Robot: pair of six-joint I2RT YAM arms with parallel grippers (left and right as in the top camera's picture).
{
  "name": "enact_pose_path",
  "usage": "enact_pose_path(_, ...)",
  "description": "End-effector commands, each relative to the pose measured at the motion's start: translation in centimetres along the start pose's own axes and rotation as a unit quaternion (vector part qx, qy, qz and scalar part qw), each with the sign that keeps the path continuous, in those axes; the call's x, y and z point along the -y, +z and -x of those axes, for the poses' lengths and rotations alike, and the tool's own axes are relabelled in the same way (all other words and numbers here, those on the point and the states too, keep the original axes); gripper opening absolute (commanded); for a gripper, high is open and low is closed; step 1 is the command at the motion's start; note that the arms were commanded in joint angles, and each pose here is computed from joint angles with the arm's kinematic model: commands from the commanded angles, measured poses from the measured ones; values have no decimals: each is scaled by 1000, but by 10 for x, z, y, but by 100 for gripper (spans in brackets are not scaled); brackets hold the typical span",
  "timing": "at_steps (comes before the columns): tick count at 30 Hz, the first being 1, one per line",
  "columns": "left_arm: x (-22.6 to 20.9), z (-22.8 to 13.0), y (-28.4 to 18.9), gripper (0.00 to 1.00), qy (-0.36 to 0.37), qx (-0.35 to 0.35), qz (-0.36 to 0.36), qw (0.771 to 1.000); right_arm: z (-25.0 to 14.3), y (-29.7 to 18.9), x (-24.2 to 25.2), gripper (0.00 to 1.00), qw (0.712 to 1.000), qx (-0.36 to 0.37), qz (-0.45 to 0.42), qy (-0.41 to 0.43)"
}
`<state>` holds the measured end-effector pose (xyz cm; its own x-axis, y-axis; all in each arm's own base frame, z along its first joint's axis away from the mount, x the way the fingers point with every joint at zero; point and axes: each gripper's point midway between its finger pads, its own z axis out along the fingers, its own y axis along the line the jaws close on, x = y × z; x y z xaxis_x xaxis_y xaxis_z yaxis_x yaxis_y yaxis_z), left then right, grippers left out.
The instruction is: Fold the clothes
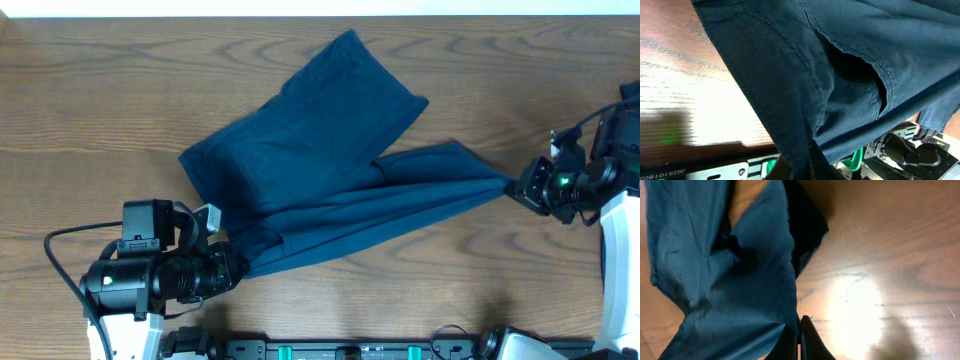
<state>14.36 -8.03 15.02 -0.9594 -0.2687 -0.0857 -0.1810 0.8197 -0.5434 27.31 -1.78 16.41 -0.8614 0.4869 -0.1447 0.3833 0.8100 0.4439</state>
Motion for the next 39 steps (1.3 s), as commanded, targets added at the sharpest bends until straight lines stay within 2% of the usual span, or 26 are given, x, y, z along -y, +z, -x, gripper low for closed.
enact_pose_path(1,0,4,-5,6,20,11,11,1000,21,-16,7,1,998,54,-32,-1)
enact_pose_path(5,28,-2,-7,6,83,-2,-52,995,44,-49,-4,1,994,110,-17,19)
enact_pose_path(11,56,-16,-16,6,130,-15,-76,989,75,-107,-36,1,981,190,29,6)
enact_pose_path(17,36,-6,-14,6,80,15,5,997,100,-115,-76,1,969,234,72,-20)
enact_pose_path(23,5,21,-16,6,-28,80,95,992,133,-58,-134,1,966,219,118,-76)
enact_pose_path(26,8,40,-14,6,-24,105,99,989,153,-13,-157,1,966,207,137,-77)
enact_pose_path(30,1,71,-6,6,-24,136,131,982,178,35,-160,1,968,197,150,-44)
enact_pose_path(34,-13,98,8,6,-25,146,180,973,195,70,-169,1,962,190,187,-58)
enact_pose_path(39,-18,143,27,6,9,180,213,960,205,108,-173,1,958,183,209,-69)
